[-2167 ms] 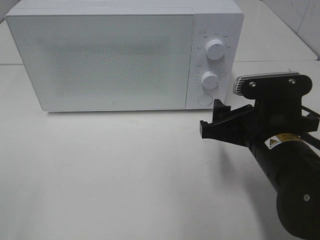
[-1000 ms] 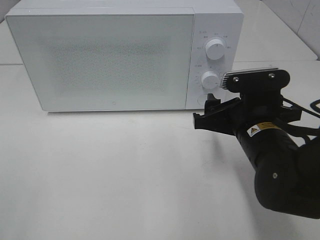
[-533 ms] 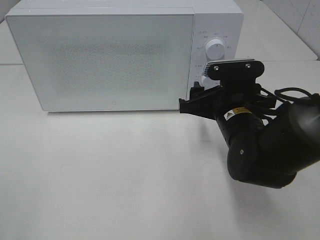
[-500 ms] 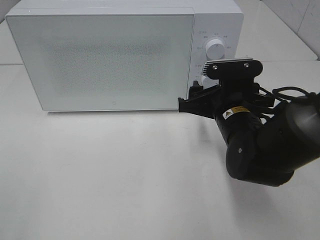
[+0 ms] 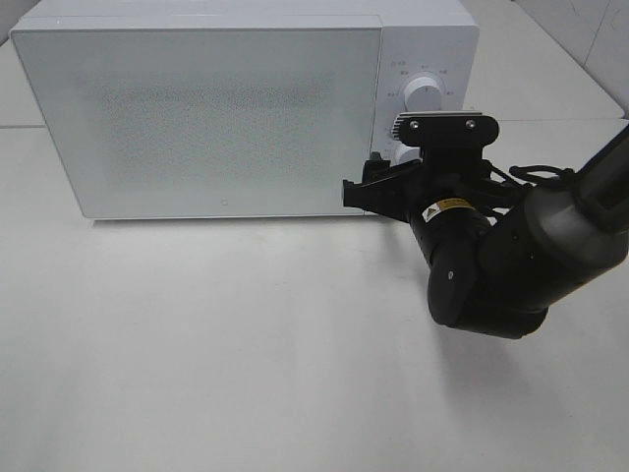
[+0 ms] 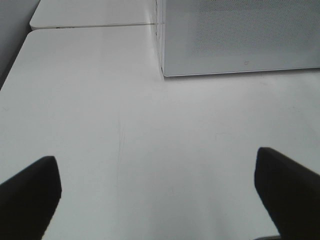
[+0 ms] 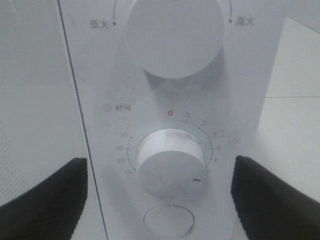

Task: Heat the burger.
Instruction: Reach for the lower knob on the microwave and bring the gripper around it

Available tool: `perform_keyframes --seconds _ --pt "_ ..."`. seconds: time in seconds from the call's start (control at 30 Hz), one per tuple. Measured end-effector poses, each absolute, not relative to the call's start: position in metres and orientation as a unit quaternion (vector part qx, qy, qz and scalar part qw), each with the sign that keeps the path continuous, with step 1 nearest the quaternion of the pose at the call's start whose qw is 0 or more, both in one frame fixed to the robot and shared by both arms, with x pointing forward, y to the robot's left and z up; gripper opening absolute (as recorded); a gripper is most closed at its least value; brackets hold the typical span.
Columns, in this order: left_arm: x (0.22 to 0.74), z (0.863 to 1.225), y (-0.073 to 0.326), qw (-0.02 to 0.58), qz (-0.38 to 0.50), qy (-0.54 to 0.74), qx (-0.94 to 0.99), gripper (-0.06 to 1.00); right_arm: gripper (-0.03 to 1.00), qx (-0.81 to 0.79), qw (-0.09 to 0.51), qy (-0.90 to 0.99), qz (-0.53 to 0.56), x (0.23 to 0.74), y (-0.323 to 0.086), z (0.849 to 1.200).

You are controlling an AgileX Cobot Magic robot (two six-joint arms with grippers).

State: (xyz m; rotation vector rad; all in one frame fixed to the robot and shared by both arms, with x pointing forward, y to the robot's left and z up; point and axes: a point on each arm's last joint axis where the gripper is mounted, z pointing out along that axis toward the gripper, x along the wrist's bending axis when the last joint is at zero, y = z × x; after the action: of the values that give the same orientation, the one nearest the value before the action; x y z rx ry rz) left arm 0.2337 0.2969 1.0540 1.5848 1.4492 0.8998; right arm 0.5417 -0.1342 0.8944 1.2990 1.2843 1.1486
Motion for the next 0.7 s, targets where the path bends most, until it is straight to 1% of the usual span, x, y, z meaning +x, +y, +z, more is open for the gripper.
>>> perform_keyframes --seconds 0.7 --pt "0.234 1.054 0.297 0.395 0.355 0.572 0.625 0.99 0.76 0.524 0.475 0.519 0.48 0.553 -0.136 0.897"
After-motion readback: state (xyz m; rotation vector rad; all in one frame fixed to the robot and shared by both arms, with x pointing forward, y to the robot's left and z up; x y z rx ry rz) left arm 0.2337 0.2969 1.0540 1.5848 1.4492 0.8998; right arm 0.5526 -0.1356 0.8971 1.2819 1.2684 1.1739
